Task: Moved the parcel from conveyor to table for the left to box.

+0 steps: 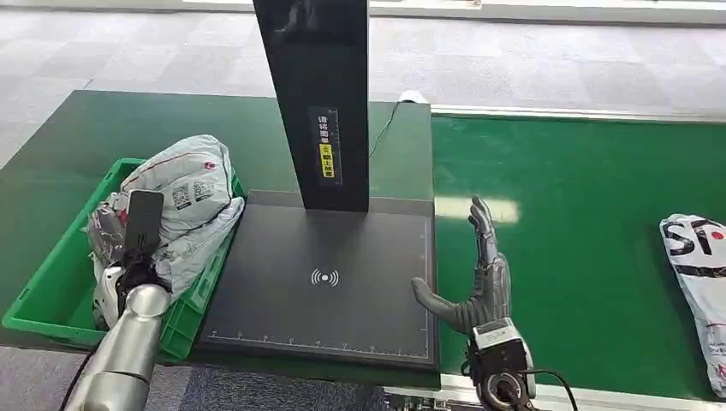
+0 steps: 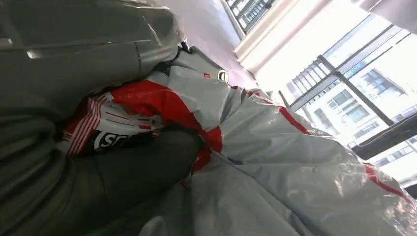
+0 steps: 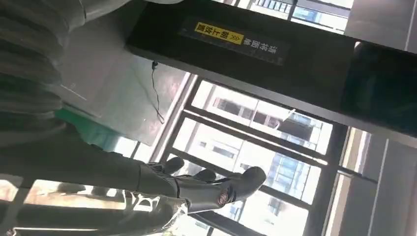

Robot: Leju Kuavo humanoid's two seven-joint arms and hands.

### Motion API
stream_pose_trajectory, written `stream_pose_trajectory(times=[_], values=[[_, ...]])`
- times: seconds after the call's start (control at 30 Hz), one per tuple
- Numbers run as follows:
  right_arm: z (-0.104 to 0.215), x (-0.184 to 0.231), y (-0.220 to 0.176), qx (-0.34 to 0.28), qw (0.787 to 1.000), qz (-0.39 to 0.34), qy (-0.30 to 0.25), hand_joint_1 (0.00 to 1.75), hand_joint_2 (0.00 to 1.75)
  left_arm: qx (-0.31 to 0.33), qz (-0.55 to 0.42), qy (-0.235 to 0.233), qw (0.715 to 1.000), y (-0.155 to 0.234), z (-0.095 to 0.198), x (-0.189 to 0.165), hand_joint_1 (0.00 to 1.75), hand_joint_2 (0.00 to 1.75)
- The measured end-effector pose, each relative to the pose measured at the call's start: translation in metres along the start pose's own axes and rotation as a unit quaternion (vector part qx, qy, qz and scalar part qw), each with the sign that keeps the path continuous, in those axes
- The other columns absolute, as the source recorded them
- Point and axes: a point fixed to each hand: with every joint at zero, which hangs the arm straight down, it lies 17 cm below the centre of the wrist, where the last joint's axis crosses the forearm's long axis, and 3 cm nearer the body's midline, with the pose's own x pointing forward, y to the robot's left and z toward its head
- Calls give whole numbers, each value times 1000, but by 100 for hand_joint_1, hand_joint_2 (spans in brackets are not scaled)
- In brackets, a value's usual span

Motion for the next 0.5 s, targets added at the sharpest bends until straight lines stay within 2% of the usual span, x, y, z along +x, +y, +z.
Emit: stream_pose_trajectory(times=[0.1, 0.23, 0.3, 0.33, 0.37, 0.4, 0.5], values=[[0, 0, 0, 0, 1000, 0, 0, 0, 175, -2, -2, 2, 1000, -1, -1, -2, 154, 175], [0, 0, 1, 3, 1000, 0, 1, 0, 175, -10, -9, 12, 1000, -4, -1, -7, 150, 175], [0, -1, 2, 5, 1000, 1, 2, 0, 175, -20, -12, 16, 1000, -8, -1, -9, 138, 175], [0, -1, 2, 6, 1000, 0, 2, 0, 175, -25, -16, 18, 999, -10, -1, -10, 110, 175], [0, -1, 3, 7, 1000, 0, 2, 0, 175, -30, -18, 19, 999, -12, 0, -11, 28, 175], [0, 0, 3, 8, 1000, 0, 2, 0, 175, -33, -22, 22, 999, -13, -1, -13, 0, 175], [-1, 0, 4, 11, 1000, 1, 0, 0, 175, -34, -29, 24, 999, -14, -1, -15, 0, 175]])
